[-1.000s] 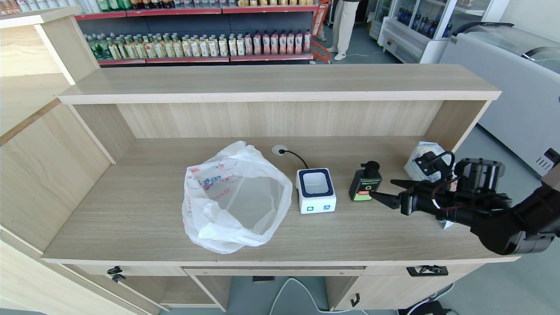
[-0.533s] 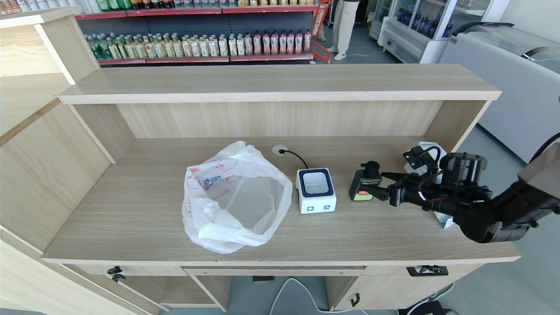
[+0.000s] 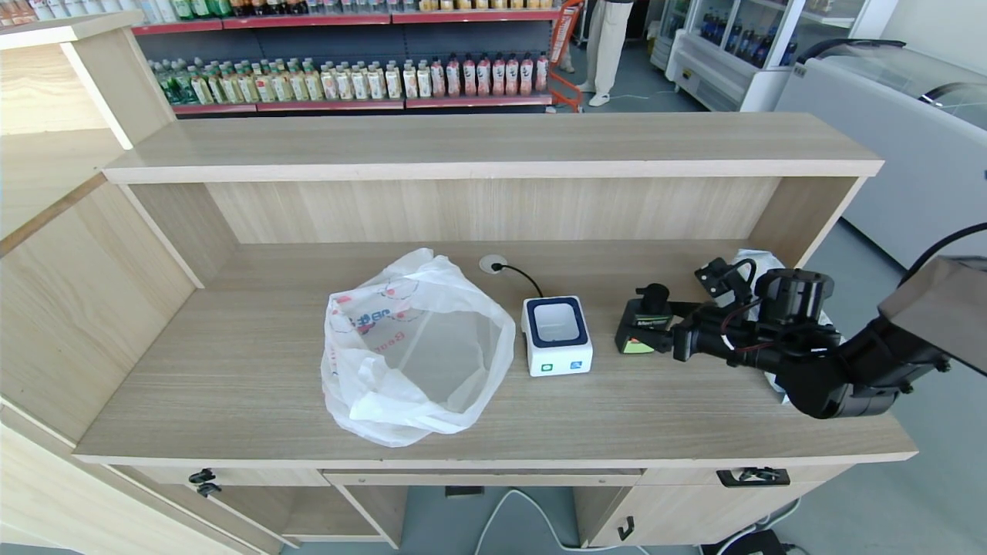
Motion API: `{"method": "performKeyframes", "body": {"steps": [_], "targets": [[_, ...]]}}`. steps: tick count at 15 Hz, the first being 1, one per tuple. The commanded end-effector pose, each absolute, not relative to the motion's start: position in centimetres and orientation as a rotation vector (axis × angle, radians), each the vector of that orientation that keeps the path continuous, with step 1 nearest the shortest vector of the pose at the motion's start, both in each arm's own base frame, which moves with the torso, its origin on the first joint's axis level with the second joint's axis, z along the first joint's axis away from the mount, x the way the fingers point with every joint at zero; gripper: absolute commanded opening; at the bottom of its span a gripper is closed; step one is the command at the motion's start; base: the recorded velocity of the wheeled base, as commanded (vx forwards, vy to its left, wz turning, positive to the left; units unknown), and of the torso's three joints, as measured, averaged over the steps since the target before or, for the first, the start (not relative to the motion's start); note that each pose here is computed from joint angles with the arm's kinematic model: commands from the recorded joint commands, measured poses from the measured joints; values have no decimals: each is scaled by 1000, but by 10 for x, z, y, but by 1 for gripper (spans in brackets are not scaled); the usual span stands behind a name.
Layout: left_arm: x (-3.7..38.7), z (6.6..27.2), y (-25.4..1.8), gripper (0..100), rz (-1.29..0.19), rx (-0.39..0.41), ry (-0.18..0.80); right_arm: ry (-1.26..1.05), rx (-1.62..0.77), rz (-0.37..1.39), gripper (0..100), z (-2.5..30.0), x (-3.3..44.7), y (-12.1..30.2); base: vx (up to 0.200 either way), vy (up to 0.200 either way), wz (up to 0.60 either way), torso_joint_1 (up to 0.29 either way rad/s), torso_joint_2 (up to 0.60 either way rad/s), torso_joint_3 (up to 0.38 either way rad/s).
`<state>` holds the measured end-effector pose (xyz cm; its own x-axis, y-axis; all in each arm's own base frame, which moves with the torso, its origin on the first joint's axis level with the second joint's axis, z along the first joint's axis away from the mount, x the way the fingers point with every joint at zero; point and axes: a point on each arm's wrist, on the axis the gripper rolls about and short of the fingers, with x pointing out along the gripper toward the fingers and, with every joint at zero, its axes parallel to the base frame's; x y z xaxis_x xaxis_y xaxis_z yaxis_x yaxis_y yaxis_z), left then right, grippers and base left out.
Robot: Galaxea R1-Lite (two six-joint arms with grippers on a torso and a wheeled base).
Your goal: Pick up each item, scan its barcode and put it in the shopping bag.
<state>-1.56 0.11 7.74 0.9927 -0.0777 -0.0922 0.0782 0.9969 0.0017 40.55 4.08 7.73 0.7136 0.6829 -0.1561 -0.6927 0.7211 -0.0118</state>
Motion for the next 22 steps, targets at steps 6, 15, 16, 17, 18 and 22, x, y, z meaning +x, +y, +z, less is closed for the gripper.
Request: {"method": "performKeyframes", "body": {"steps": [6, 15, 16, 17, 18, 22], "targets": [[-15, 77, 1, 100, -78, 5, 93, 140, -70, 804, 100, 61, 423, 44, 0, 0, 0, 0, 0, 0], [-15, 77, 1, 100, -78, 5, 93, 97, -71, 903, 100, 48, 437, 47, 0, 0, 0, 0, 0, 0], [-15, 77, 1, 100, -78, 6, 93, 95, -72, 908, 100, 47, 438, 49, 0, 0, 0, 0, 0, 0], [-15, 77, 1, 100, -78, 5, 93, 95, -72, 911, 100, 47, 438, 50, 0, 0, 0, 0, 0, 0], [-15, 77, 1, 100, -78, 5, 93, 95, -72, 914, 100, 47, 438, 51, 0, 0, 0, 0, 0, 0], [-15, 77, 1, 100, -78, 5, 93, 88, -71, 939, 100, 44, 442, 52, 0, 0, 0, 0, 0, 0]]}}
